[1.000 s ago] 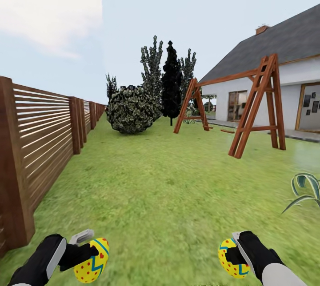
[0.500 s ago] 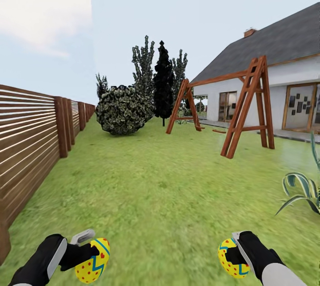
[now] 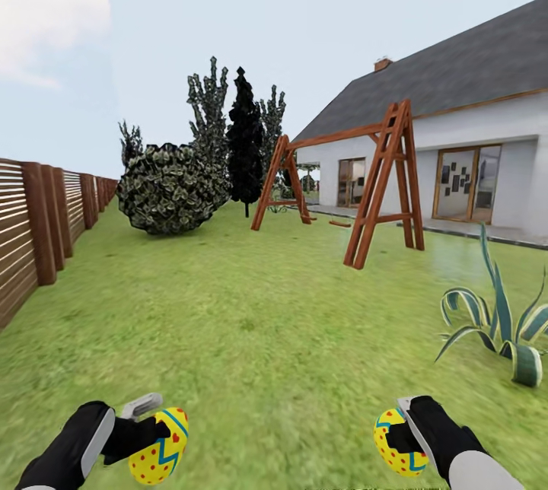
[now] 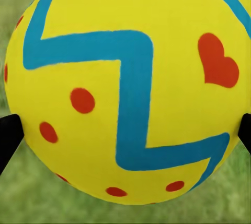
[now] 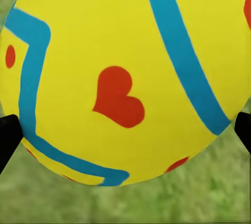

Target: Take the three Easter eggs out of the wicker basket on the lawn in the garden, then place them on the lawn next to a single tree (choose any tree) so that all three eggs are next to the same tree and none are left in the basket.

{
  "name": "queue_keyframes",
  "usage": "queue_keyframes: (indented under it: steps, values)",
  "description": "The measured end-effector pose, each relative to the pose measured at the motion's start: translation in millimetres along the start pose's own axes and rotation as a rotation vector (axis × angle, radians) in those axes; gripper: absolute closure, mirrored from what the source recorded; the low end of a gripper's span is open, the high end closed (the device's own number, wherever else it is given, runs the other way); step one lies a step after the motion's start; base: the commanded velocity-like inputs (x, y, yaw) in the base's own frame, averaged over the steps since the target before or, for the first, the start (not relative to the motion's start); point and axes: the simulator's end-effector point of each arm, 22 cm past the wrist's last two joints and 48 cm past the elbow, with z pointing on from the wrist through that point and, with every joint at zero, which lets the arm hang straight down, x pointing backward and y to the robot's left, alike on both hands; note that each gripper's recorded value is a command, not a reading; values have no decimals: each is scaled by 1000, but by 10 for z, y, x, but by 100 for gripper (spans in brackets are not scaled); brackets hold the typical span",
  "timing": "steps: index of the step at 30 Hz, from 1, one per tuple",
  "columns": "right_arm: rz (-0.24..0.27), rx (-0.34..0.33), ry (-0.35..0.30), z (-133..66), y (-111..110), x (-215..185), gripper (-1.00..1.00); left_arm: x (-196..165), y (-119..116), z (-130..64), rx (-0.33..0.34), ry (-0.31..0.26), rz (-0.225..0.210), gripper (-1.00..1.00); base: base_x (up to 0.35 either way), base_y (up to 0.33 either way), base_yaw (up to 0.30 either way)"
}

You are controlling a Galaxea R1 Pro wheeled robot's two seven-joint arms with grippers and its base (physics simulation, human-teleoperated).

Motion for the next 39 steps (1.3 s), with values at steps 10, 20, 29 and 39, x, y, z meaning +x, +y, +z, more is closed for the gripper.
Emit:
queue_keyframes:
  steps: [10,20,29,39]
  values:
    - [1,1,0,1,-6,1,100,0,-3,1,1,0,-1,100,1,0,-296]
    - [2,6,-1,-4,-41,1,100,16,-64,14,10,1,0,100,244,43,-296]
    - [3,7,0,-3,-53,3,100,24,-88,21,14,2,0,100,341,22,-296]
    - [5,8,-1,-5,-63,-1,100,-1,-106,37,16,-15,2,100,342,0,-287]
